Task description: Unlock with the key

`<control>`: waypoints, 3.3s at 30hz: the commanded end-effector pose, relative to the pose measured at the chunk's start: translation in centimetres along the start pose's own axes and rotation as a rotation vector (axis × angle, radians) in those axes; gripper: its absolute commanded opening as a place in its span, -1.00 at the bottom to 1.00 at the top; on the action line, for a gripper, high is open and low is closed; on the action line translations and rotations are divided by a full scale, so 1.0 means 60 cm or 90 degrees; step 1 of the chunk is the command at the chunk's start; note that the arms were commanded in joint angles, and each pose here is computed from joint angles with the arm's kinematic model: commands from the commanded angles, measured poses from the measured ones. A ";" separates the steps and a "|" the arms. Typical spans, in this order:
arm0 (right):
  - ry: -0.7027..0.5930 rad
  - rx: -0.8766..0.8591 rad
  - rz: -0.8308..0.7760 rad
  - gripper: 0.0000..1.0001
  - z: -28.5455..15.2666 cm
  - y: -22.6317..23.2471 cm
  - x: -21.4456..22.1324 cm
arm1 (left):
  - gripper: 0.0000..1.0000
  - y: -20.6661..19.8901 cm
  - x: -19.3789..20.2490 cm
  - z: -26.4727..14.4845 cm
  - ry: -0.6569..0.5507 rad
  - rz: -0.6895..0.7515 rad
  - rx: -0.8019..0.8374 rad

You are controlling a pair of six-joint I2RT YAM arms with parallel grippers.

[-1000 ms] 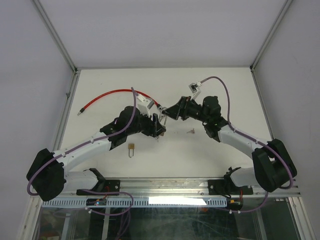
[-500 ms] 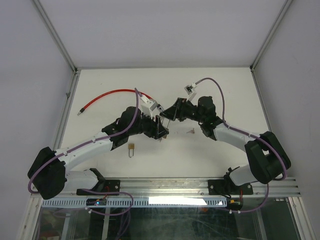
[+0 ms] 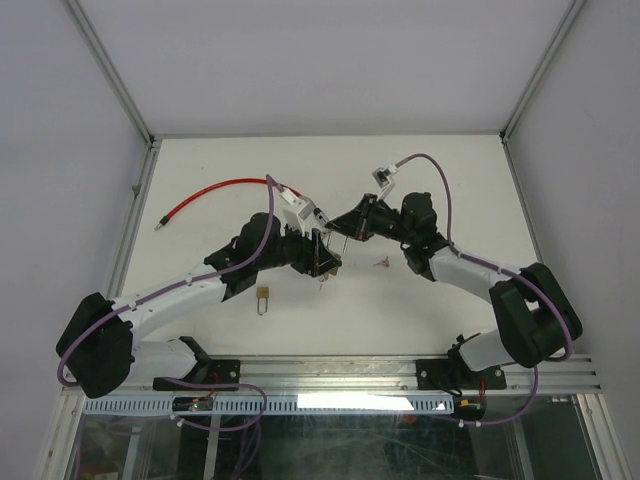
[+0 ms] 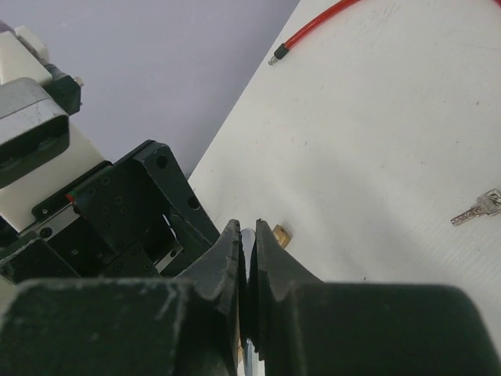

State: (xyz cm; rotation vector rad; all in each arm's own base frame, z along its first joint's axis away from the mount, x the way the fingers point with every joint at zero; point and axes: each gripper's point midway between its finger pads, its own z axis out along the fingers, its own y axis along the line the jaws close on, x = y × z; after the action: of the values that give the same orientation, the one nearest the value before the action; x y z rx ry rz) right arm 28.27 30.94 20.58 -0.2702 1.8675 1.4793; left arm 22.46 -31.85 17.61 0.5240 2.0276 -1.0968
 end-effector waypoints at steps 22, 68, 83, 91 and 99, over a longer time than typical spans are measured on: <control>-0.030 0.030 -0.089 -1.00 -0.050 0.036 -0.031 | 0.98 0.040 -0.062 -0.028 -0.127 -0.132 -0.008; 0.059 0.159 0.043 -1.00 -0.008 -0.176 0.126 | 0.90 0.106 0.047 0.022 0.002 -0.168 -0.210; 0.064 0.197 0.047 -0.46 0.017 -0.208 0.114 | 0.98 0.148 0.118 0.044 0.136 -0.112 -0.384; 0.056 0.236 0.014 0.03 -0.006 -0.209 0.101 | 0.97 0.140 0.134 0.054 0.174 -0.083 -0.419; 0.017 0.332 -0.048 0.55 -0.067 -0.201 0.069 | 0.88 0.137 0.152 0.072 0.210 -0.068 -0.444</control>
State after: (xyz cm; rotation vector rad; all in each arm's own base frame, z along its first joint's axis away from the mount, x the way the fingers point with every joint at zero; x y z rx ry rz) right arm 29.45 26.63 6.45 -0.1050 2.2493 1.0430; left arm 23.30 -30.06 3.73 0.2314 2.5903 -0.3296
